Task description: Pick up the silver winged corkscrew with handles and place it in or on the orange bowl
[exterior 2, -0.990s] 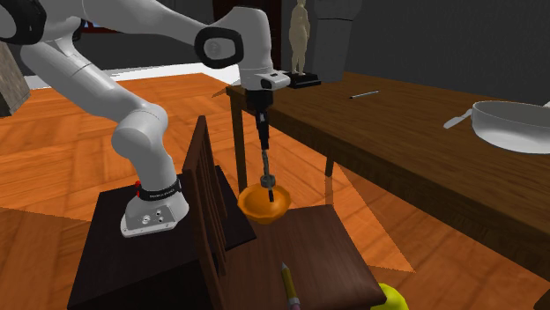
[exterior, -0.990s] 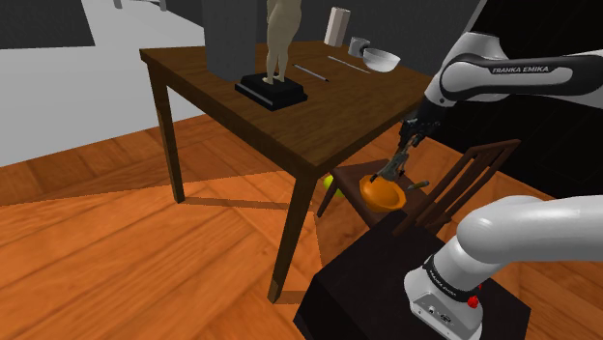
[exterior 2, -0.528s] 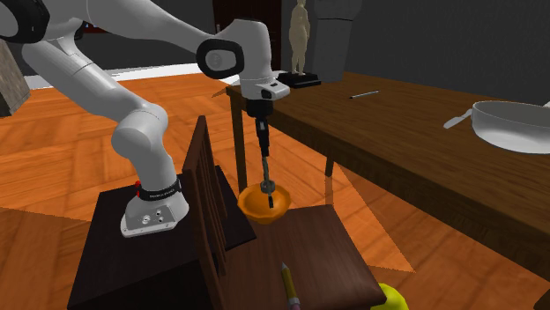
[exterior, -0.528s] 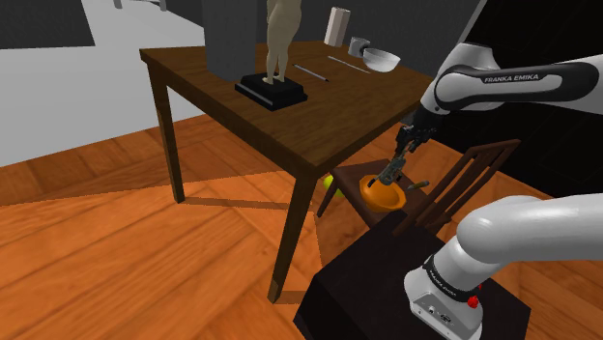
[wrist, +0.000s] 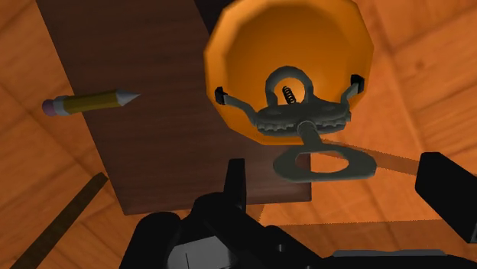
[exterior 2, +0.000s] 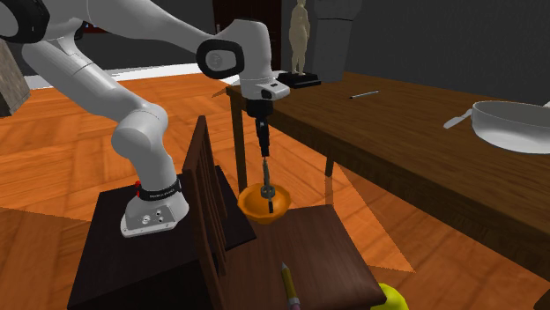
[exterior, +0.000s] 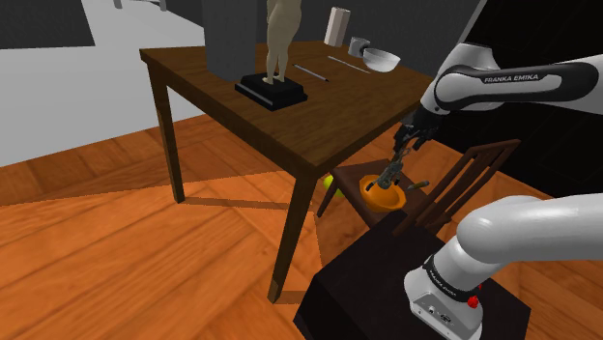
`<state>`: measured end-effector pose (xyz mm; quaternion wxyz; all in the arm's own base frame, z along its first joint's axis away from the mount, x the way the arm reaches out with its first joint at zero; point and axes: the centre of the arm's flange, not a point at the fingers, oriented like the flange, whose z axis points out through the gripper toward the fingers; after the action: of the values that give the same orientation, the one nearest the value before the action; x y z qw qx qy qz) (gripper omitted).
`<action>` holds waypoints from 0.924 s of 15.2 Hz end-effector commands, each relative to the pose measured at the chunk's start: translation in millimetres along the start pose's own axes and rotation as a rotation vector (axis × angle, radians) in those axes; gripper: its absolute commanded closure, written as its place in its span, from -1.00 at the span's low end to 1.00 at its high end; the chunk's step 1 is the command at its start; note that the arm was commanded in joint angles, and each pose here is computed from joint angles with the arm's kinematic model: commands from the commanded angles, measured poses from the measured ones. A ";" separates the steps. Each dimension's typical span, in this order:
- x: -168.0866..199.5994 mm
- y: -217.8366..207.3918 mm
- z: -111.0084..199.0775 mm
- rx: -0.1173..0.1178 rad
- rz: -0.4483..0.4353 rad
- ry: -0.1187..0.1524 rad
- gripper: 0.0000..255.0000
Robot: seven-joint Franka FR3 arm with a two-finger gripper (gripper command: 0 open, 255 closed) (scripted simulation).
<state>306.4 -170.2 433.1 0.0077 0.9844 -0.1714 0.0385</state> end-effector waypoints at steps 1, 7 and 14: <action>0.0 0.0 0.0 0.000 0.000 0.000 -1.00; 0.0 0.0 -50.0 0.000 0.000 0.000 -1.00; 0.0 0.0 -50.0 0.000 0.000 0.000 -1.00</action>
<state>302.7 -168.8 482.9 0.0077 0.9844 -0.1714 0.0385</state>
